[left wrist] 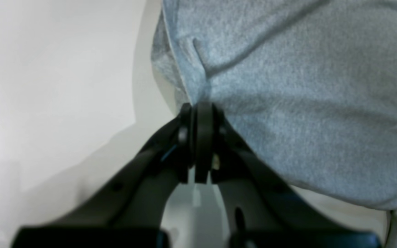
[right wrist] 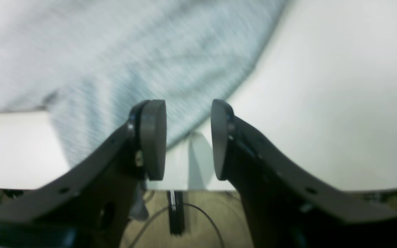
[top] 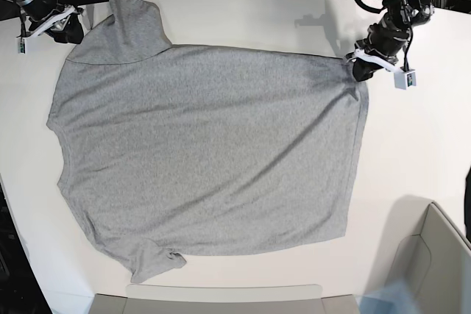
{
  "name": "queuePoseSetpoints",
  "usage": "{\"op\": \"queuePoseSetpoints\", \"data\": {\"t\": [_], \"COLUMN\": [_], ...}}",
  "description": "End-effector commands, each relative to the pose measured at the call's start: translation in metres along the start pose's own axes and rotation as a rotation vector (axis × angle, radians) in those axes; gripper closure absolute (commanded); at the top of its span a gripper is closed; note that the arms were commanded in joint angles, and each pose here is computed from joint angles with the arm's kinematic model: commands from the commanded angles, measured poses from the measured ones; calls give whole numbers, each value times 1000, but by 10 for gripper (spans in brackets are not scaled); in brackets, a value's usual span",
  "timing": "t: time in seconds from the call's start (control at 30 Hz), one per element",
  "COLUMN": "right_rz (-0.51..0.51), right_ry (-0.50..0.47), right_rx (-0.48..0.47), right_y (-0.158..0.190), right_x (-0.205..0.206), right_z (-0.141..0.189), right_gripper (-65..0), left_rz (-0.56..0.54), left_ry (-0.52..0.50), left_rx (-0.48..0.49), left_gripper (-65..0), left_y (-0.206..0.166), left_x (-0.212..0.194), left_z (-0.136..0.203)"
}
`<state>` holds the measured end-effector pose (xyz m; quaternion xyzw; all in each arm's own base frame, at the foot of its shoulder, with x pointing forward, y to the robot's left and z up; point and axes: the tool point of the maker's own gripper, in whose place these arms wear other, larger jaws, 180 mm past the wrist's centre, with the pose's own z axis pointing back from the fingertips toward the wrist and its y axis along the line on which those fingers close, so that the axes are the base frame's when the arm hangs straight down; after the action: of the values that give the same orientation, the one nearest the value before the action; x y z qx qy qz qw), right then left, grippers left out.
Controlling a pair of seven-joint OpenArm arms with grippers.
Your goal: Fold the T-shirt properly
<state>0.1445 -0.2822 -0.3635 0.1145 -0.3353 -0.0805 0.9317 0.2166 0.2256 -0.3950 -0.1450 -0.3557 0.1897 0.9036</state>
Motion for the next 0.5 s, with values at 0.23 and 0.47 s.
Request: {"op": "queuePoseSetpoints", "data": {"t": [0.23, 0.47], "right_rz": [-124, -171], "right_ry": [20, 34], "right_rx": [76, 90], "right_y": [2, 0], "right_x": [-28, -36], "right_z": [-18, -26], "right_gripper": [-221, -221], "left_rz": [-13, -16], "left_ry": [-38, -38], "left_rx": [-12, -11], "left_gripper": [0, 0], "left_y": [-3, -3], "left_x": [11, 12], "left_z": [3, 3]}}
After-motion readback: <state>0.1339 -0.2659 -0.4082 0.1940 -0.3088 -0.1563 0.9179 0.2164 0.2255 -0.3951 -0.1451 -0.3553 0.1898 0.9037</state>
